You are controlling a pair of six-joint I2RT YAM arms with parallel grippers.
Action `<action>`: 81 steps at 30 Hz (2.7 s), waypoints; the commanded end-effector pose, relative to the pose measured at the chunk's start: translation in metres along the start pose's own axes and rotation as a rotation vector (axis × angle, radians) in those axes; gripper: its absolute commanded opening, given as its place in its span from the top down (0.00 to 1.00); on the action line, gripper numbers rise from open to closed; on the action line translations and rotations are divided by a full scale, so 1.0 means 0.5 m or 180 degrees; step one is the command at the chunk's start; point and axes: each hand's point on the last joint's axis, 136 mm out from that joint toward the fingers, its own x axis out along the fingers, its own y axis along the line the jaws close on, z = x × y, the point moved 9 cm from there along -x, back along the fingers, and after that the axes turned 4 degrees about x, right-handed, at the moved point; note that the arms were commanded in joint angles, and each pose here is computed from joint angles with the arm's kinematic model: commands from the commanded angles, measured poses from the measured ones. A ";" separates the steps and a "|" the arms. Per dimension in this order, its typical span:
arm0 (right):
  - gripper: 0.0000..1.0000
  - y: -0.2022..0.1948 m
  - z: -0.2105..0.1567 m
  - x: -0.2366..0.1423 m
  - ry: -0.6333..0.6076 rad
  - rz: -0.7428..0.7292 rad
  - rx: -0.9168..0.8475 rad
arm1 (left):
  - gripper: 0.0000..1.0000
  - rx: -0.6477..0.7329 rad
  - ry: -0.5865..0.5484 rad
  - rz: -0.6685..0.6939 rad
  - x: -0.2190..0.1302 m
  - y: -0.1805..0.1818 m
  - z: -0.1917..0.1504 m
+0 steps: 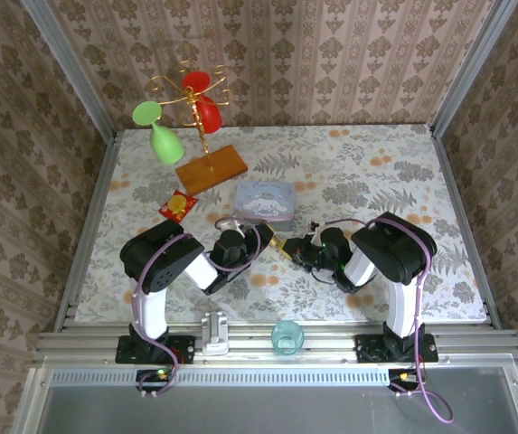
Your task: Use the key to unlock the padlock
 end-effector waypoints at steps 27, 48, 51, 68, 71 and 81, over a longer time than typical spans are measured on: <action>1.00 0.036 -0.015 -0.006 0.0001 0.0234 -0.0112 | 0.46 0.0224 0.0238 -0.0068 -0.031 -0.004 -0.020; 1.00 0.039 -0.013 0.004 0.0053 0.0254 -0.0098 | 0.69 0.0258 0.0232 -0.0229 -0.019 -0.026 -0.008; 1.00 0.038 -0.013 0.005 0.0054 0.0252 -0.0089 | 0.77 0.0249 0.0234 -0.0236 -0.018 -0.027 -0.005; 0.65 0.009 -0.009 -0.044 -0.0136 0.0046 -0.0207 | 1.00 0.0223 0.0201 -0.0232 -0.026 -0.028 -0.002; 0.62 0.002 -0.014 -0.059 -0.0090 -0.0415 -0.0529 | 1.00 0.0243 0.0224 -0.0180 -0.027 -0.031 -0.001; 0.59 0.110 -0.027 -0.105 -0.0032 -0.1874 -0.2328 | 1.00 0.0283 0.0211 -0.0180 -0.031 -0.047 0.003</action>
